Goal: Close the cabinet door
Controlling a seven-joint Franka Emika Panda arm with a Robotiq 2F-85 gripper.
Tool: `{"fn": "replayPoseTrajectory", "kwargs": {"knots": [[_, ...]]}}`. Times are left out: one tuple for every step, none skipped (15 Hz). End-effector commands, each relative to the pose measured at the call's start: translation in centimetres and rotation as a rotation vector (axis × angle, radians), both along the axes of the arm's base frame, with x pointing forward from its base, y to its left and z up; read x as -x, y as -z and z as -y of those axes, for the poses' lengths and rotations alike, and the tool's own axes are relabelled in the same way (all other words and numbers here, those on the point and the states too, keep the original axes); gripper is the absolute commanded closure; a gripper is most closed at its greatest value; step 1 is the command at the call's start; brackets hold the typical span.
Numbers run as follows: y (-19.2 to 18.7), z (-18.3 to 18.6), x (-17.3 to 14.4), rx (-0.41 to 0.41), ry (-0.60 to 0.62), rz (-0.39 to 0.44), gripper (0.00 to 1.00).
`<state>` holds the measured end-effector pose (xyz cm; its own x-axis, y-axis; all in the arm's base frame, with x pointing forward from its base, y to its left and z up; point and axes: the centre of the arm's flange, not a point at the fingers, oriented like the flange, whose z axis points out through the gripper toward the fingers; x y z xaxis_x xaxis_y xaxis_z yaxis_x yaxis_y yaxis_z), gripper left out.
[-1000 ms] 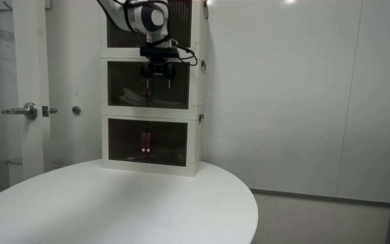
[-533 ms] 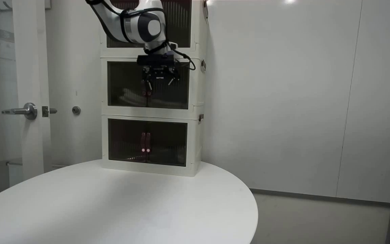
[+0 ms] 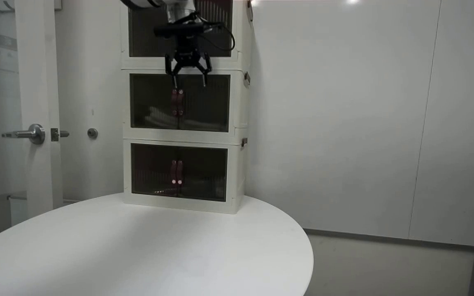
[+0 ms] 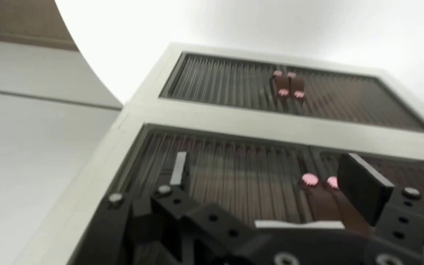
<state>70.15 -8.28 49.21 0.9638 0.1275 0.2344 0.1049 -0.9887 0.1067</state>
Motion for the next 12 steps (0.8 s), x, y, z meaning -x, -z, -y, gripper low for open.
{"fn": "replayPoseTrajectory", "kwargs": {"knots": [[-2.7,-1.7,6.5,-0.043,-0.025,-0.203,0.00],[-2.7,-2.3,8.0,-0.061,-0.036,-0.260,0.00],[-2.3,-2.9,9.7,-0.081,-0.047,-0.318,0.00],[-2.0,-3.4,11.2,-0.089,-0.053,-0.362,0.00],[-1.5,-3.8,12.7,-0.103,-0.055,-0.399,0.00],[-1.2,-4.2,14.1,-0.116,-0.047,-0.417,0.00],[-0.8,-4.4,15.7,-0.140,-0.042,-0.427,0.00],[-0.4,-4.7,17.0,-0.158,-0.027,-0.427,0.00],[0.1,-4.9,18.5,-0.184,-0.012,-0.411,0.00],[0.4,-5.1,19.8,-0.214,0.007,-0.391,0.00],[0.6,-5.3,20.8,-0.232,0.027,-0.368,0.00],[0.7,-5.4,21.9,-0.244,0.043,-0.345,0.00]]}}
